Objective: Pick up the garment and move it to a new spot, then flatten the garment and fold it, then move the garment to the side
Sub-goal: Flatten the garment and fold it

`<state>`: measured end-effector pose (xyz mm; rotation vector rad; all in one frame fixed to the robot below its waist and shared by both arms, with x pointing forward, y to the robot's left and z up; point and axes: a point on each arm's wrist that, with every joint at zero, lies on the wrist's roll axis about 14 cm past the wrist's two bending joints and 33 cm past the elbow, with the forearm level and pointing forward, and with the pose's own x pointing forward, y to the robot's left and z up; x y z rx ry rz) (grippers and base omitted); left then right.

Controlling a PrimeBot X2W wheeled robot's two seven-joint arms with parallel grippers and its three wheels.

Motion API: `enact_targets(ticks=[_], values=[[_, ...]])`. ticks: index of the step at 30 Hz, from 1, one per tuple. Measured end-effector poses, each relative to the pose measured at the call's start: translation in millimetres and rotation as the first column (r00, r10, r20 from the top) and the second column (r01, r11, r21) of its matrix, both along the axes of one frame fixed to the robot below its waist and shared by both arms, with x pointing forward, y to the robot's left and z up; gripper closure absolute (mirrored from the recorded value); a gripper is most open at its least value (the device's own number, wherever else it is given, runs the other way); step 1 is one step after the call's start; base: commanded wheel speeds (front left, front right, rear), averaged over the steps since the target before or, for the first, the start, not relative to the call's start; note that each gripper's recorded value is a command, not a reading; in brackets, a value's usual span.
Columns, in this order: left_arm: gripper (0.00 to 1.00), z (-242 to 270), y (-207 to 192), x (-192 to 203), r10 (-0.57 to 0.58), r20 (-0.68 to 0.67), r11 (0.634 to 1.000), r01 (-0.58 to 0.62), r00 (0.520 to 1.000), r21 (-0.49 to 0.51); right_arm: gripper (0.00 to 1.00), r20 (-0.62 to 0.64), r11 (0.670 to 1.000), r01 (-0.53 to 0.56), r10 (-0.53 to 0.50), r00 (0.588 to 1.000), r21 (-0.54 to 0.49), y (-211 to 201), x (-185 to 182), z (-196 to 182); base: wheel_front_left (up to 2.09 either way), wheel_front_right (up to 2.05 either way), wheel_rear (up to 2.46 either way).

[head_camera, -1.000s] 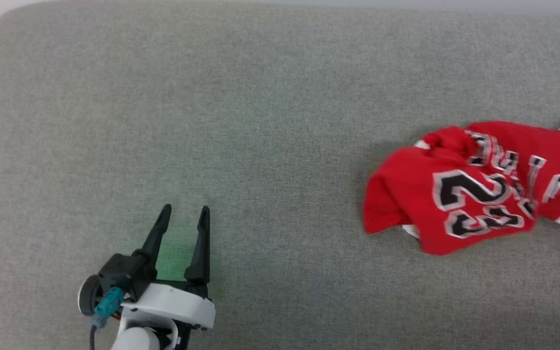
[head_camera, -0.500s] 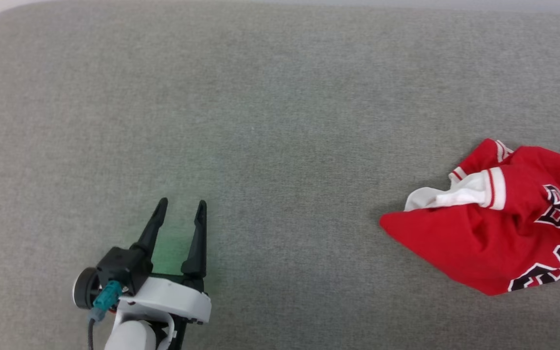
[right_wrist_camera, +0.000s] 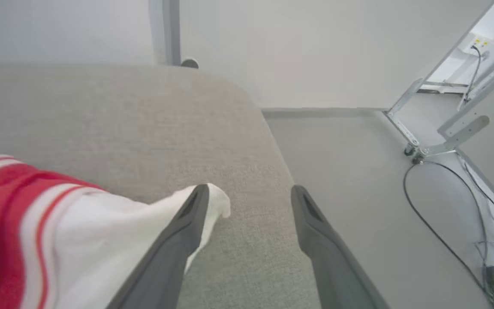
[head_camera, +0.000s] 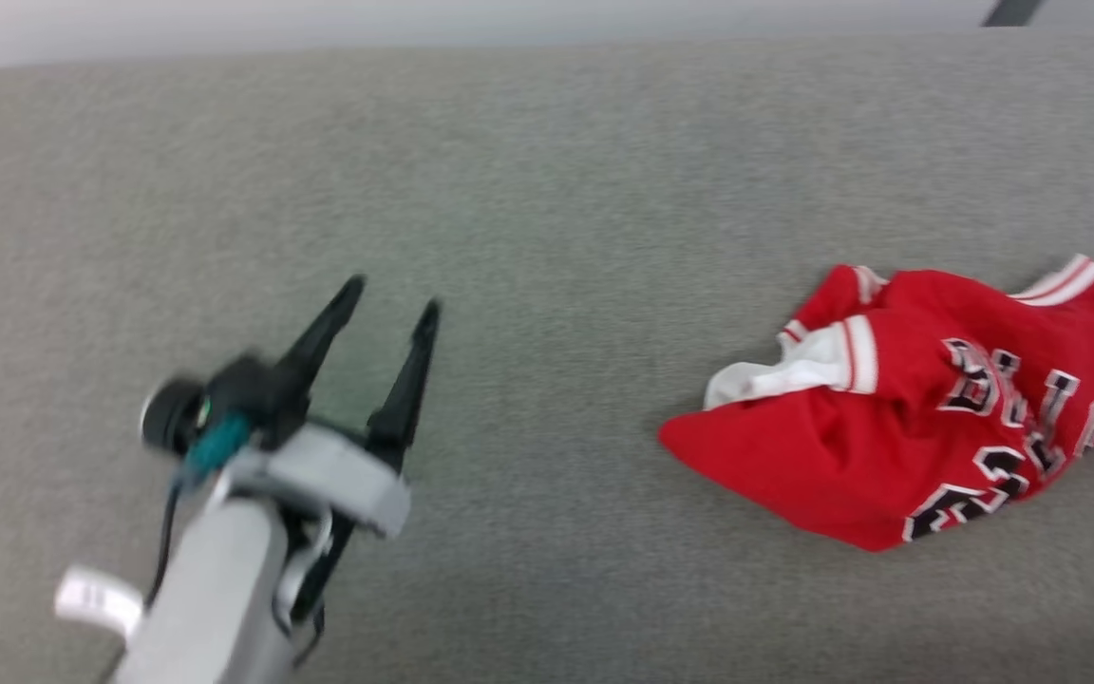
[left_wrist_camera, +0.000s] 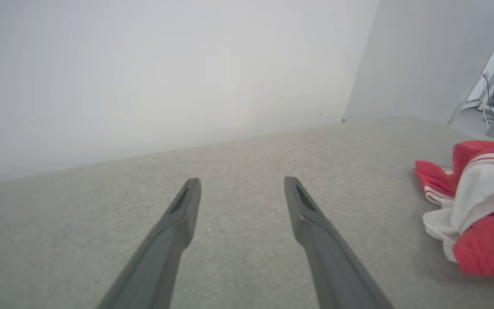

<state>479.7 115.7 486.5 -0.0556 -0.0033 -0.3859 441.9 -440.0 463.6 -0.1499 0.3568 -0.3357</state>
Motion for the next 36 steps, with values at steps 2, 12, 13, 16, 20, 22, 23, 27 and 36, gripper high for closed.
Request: enact_targets(ticks=[2,12,13,16,20,22,23,27,36], values=[[0.00,8.3,-18.9,11.0,-0.077,-0.021,0.997,0.077,0.997,0.019,0.00,0.095,0.999,-0.039,0.037,0.995,0.016,14.7,1.6,12.5,0.00,0.00,0.00],[0.00,-19.4,-121.1,15.4,-0.396,-0.560,0.894,0.444,0.727,-0.056,0.00,0.389,0.986,-0.143,0.101,0.916,0.081,66.4,-25.5,67.6,0.00,0.00,0.00],[0.00,-21.9,-127.0,15.4,-0.403,-0.595,0.880,0.473,0.695,-0.044,0.00,0.400,0.986,-0.143,0.098,0.911,0.085,68.5,-30.1,70.8,0.00,0.00,0.00],[0.00,-31.1,-136.2,22.6,-0.399,-0.694,0.866,0.495,0.599,-0.071,0.00,0.418,0.987,-0.139,0.092,0.904,0.085,73.6,-40.8,77.6,0.00,0.00,0.00],[0.00,-55.4,-155.9,11.8,-0.404,-0.823,0.839,0.521,0.399,-0.159,0.00,0.409,0.989,-0.116,0.067,0.910,0.096,76.0,-54.1,74.7,0.00,0.00,0.00],[0.00,-62.4,-168.2,4.7,-0.412,-0.858,0.819,0.537,0.306,-0.202,0.00,0.402,0.990,-0.100,0.053,0.914,0.098,74.7,-58.5,73.4,0.00,0.00,0.00],[0.00,-62.9,-176.2,1.2,-0.429,-0.864,0.807,0.542,0.266,-0.234,0.00,0.395,0.991,-0.094,0.048,0.917,0.098,74.3,-60.4,71.8,0.00,0.00,0.00],[0.00,-70.4,-195.4,-6.3,-0.442,-0.880,0.778,0.563,0.176,-0.278,0.00,0.374,0.993,-0.061,0.019,0.927,0.100,69.8,-69.0,65.9,0.00,0.00,0.00],[0.00,-96.6,-202.4,-24.3,-0.371,-0.922,0.716,0.666,0.110,-0.209,0.00,0.340,0.993,-0.054,0.013,0.940,0.110,72.3,-68.8,56.2,0.00,0.00,0.00]])
